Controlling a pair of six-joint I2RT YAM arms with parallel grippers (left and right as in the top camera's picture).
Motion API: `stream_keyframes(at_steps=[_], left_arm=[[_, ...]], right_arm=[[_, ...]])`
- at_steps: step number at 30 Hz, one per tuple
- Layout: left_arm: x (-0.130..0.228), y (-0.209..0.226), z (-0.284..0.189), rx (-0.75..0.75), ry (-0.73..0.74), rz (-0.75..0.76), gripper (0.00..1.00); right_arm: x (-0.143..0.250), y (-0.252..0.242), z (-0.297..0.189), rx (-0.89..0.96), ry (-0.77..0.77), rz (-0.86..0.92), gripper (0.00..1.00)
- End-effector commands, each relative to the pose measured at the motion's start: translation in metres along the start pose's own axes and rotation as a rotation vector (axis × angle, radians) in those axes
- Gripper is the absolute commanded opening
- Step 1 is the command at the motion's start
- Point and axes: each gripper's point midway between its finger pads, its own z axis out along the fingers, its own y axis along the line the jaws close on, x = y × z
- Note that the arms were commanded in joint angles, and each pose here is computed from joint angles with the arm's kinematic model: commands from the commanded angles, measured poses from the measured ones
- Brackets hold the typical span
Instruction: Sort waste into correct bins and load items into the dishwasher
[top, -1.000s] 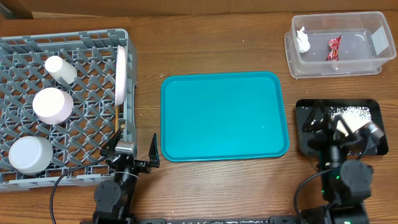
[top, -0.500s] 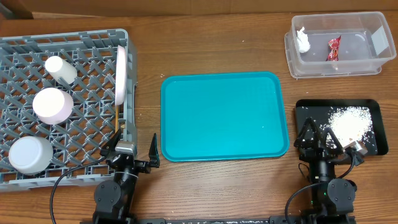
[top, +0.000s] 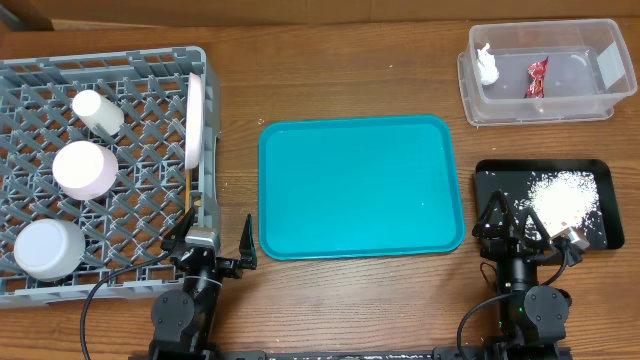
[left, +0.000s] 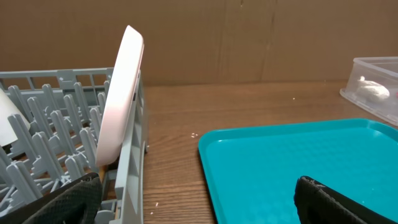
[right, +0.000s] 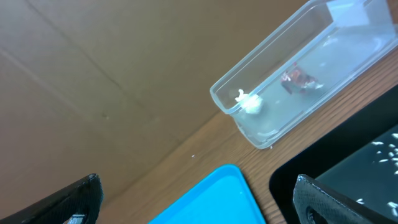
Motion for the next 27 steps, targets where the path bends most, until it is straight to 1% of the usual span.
stream_keyframes(at_steps=[1, 5, 6, 10, 15, 18, 23, 24, 27], left_arm=[[0.000, 0.003, 0.000, -0.012, -0.006, 0.022, 1.00], [0.000, 0.003, 0.000, -0.012, -0.006, 0.022, 1.00], [0.000, 0.003, 0.000, -0.012, -0.006, 0.022, 1.00], [0.000, 0.003, 0.000, -0.012, -0.006, 0.022, 1.00], [0.000, 0.003, 0.000, -0.012, -0.006, 0.022, 1.00], [0.000, 0.003, 0.000, -0.012, -0.006, 0.022, 1.00], [0.000, 0.003, 0.000, -0.012, -0.006, 0.022, 1.00], [0.000, 0.003, 0.000, -0.012, -0.006, 0.022, 1.00], [0.000, 0.003, 0.000, -0.012, -0.006, 0.022, 1.00]], right_arm=[[-0.003, -0.001, 0.000, 0.003, -0.024, -0.157, 1.00], [0.001, 0.022, -0.002, -0.120, -0.010, -0.412, 1.00], [0.001, 0.028, -0.002, -0.149, -0.015, -0.449, 1.00], [-0.009, 0.033, -0.003, -0.162, -0.059, -0.459, 1.00], [-0.013, 0.027, -0.002, -0.135, -0.070, -0.472, 1.00], [-0.007, 0.020, -0.001, -0.109, -0.043, -0.499, 1.00], [0.013, 0.006, 0.000, -0.082, 0.051, -0.563, 1.00], [0.015, 0.008, -0.001, -0.098, 0.058, -0.602, 1.00], [0.015, 0.008, -0.001, -0.098, 0.056, -0.633, 1.00]])
